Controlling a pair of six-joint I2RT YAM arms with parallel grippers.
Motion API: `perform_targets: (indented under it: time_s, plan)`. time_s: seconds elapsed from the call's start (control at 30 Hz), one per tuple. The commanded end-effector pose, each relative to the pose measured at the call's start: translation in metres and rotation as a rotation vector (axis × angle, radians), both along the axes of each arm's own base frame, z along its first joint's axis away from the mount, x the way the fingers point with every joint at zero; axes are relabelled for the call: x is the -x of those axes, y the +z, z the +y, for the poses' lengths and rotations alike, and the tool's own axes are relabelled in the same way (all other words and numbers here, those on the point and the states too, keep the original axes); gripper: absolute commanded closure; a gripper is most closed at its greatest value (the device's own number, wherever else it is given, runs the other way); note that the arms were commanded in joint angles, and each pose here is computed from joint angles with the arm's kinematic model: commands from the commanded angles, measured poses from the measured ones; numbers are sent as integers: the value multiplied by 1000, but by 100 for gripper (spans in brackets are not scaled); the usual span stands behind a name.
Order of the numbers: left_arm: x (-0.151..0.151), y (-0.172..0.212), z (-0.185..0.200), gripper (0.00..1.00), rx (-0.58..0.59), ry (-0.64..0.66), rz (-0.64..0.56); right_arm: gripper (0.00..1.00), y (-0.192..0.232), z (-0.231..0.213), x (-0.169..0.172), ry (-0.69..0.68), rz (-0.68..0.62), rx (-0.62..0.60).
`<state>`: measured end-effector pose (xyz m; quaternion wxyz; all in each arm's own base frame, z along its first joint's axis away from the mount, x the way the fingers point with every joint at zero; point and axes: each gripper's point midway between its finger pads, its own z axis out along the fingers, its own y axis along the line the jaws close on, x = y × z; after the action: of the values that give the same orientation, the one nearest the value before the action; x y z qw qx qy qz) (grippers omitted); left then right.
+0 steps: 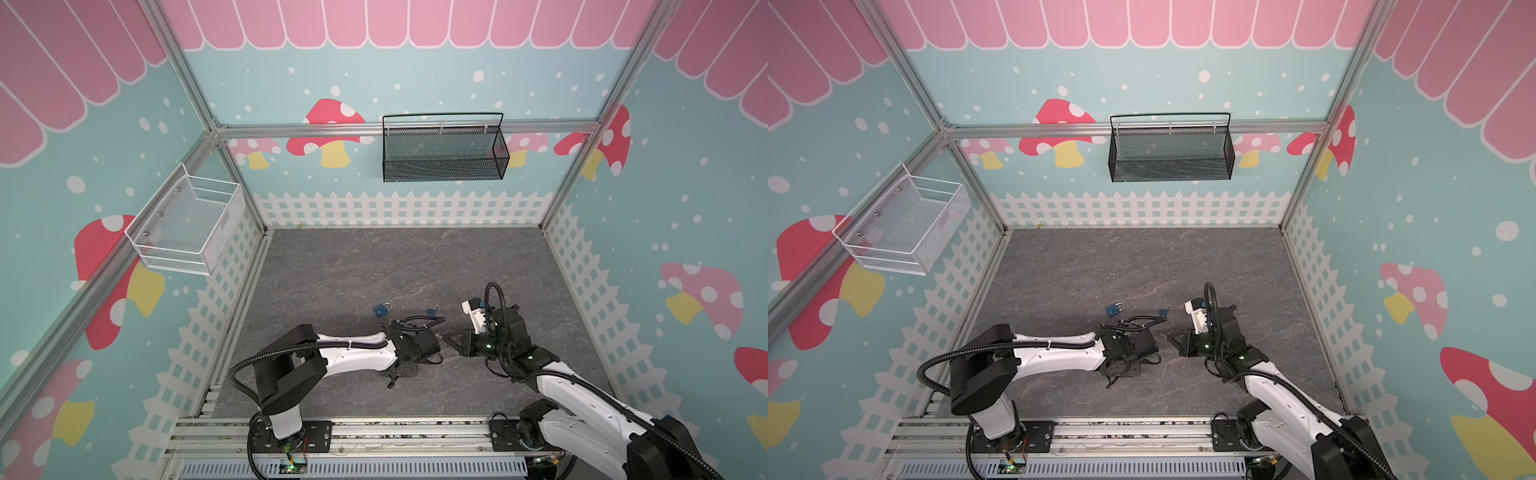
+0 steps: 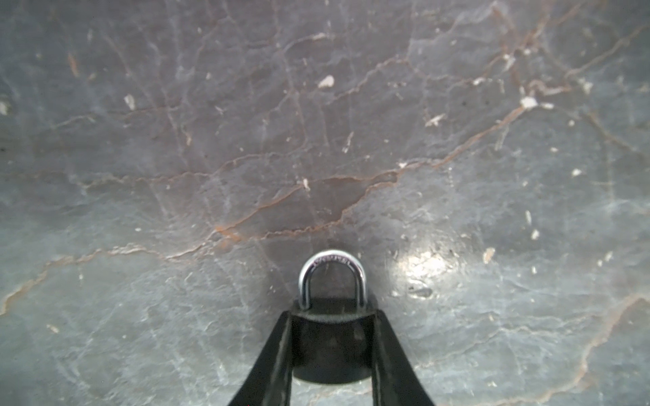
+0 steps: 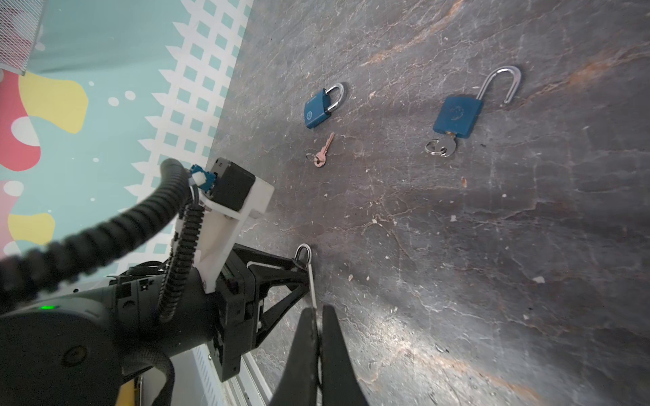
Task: Unlock with the key
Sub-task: 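Lift the black padlock with the left gripper while the right brings the key toward it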
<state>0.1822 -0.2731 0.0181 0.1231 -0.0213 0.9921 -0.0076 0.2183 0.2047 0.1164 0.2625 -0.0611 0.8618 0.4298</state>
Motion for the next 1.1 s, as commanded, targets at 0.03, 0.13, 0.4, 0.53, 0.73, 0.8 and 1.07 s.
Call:
perform_targets:
  time_s: [0.03,0.13,0.4,0.53,0.73,0.8,1.07]
  plan:
    - [-7,17,16,82,4,113,-48,100,6,1,-1,24,-4,39]
    - [-15,38,18,86,71,183,-93,100,6,1,0,28,12,48]
    - [-42,98,37,100,357,502,-202,100,16,20,4,8,-8,32]
    - [-55,121,40,100,538,645,-237,100,25,37,6,-25,-49,22]
    - [-59,138,42,100,703,787,-232,100,48,65,7,-60,-144,-20]
    - [-59,140,40,100,748,819,-218,100,54,74,7,-75,-181,-16]
    - [-57,136,39,100,815,900,-187,100,67,104,9,-106,-271,17]
